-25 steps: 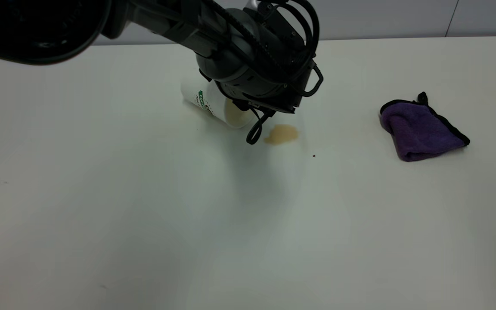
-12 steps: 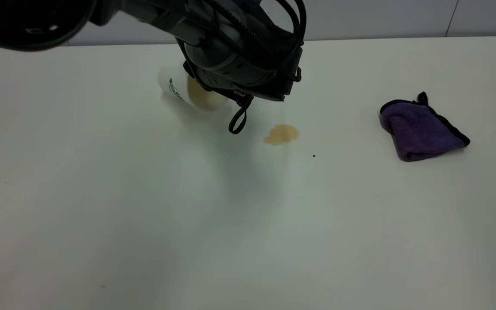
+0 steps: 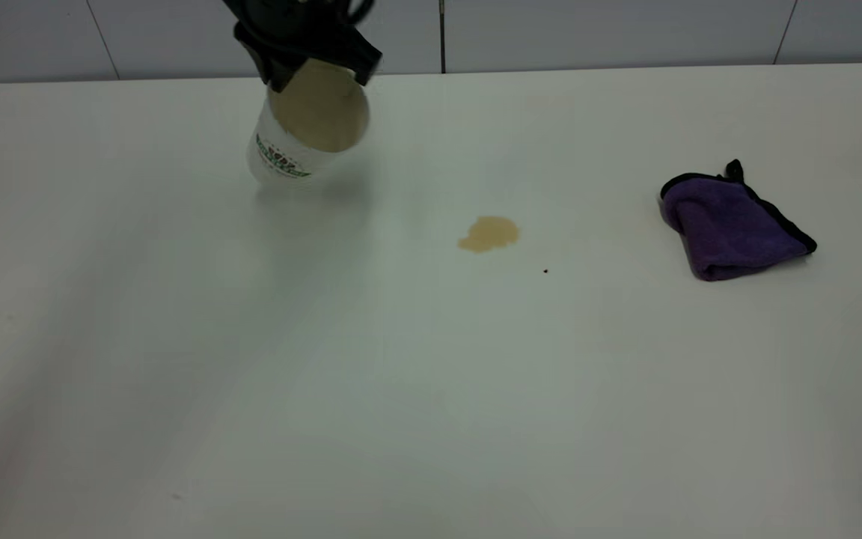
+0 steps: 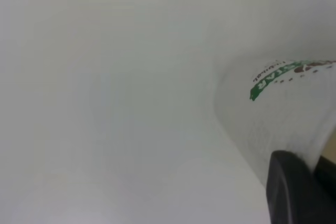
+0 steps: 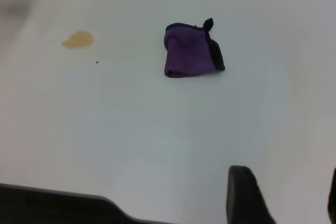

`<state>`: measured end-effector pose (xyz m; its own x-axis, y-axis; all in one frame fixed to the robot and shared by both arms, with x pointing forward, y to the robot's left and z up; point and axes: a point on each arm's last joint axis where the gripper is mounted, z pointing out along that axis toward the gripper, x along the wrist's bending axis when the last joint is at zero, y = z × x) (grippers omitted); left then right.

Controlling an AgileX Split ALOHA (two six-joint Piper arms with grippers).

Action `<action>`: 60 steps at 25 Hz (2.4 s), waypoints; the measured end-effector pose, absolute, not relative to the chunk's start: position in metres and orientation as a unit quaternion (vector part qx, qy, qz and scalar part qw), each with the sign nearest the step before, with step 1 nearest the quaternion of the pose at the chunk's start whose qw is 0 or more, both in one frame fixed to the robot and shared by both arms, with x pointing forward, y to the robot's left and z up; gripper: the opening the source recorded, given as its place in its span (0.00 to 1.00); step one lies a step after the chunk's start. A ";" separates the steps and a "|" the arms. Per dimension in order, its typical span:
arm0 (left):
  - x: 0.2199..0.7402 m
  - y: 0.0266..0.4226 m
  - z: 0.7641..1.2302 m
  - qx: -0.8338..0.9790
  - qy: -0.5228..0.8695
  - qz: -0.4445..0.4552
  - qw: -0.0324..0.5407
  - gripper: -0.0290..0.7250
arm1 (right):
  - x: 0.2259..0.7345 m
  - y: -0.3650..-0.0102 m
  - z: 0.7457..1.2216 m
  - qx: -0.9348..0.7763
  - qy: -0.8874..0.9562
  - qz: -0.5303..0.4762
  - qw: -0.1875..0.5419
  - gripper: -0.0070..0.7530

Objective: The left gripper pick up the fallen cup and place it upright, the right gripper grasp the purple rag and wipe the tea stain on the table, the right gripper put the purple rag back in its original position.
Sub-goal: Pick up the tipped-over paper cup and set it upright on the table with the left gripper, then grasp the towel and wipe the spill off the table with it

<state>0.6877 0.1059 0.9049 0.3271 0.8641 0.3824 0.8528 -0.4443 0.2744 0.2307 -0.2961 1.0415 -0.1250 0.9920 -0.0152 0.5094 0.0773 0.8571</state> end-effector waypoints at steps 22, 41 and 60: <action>0.708 0.176 0.879 0.819 0.559 0.003 0.126 0.02 | 0.231 -0.296 1.042 0.573 0.655 0.365 0.331 0.56; 0.717 0.174 0.903 0.795 0.588 0.014 0.151 0.60 | 0.231 -0.296 1.042 0.573 0.655 0.365 0.331 0.56; 0.621 0.193 1.135 0.795 0.561 0.059 0.222 0.70 | 0.231 -0.296 1.042 0.573 0.655 0.365 0.331 0.56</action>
